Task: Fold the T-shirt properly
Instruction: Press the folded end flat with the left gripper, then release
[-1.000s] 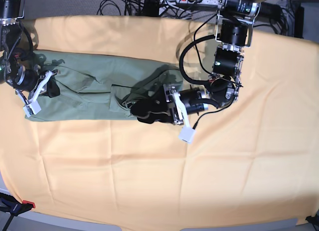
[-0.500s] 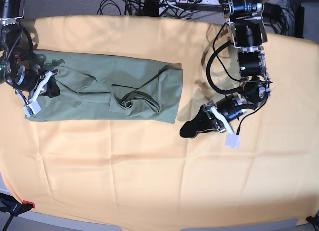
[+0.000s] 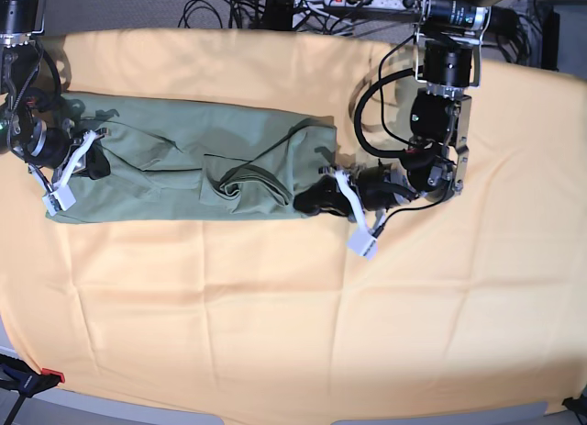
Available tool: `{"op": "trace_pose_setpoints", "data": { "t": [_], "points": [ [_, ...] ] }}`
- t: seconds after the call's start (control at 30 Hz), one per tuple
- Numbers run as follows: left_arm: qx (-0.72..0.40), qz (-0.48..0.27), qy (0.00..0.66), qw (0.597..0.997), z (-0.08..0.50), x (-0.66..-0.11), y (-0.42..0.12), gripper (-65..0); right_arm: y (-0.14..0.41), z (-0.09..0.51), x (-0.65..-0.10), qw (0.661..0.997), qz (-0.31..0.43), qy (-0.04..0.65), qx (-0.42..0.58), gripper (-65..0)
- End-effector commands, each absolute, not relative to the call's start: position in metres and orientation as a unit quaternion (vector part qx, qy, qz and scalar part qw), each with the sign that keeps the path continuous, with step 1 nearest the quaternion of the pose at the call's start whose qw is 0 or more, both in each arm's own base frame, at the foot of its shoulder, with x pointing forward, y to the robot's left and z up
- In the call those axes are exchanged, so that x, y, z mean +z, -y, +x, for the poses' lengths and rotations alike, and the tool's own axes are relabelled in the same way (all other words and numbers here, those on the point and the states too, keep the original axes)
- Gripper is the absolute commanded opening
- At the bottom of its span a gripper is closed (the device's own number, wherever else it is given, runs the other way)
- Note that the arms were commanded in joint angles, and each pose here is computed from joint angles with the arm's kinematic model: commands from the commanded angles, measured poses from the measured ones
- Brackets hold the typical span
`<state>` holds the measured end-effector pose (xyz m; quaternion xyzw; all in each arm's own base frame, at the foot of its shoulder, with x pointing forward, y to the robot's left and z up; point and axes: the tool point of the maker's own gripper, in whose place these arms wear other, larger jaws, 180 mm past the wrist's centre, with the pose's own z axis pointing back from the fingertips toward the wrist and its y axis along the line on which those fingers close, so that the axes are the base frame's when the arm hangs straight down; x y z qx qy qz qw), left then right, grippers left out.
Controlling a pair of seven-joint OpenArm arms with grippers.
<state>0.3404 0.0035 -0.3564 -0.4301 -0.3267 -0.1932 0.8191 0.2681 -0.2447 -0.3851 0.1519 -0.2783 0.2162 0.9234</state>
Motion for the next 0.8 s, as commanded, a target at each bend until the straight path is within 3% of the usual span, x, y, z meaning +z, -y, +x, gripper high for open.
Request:
{"op": "trace_pose_setpoints", "data": {
  "t": [0.0,0.33,0.6,0.77],
  "points": [
    [-0.210,-0.427,0.341,0.811,0.347,-0.345,0.001,-65.0,0.247,0.267,-0.384,0.924,0.146,0.271,0.225,-65.0],
    [-0.238,-0.423,0.359,0.797,0.359,-0.327,0.004,-65.0,0.247,0.267,-0.384,0.925,0.146,0.271,0.225,-65.0],
    [-0.211,-0.325,0.374,0.843,0.402,-0.323,-0.026,-65.0,0.247,0.267,-0.384,0.925,0.146,0.271,0.225,-65.0],
    [-0.235,-0.363,0.377,0.819,0.400,-0.301,-0.014,-65.0,0.247,0.267,-0.384,0.925,0.146,0.271,0.225,-65.0]
  ]
}}
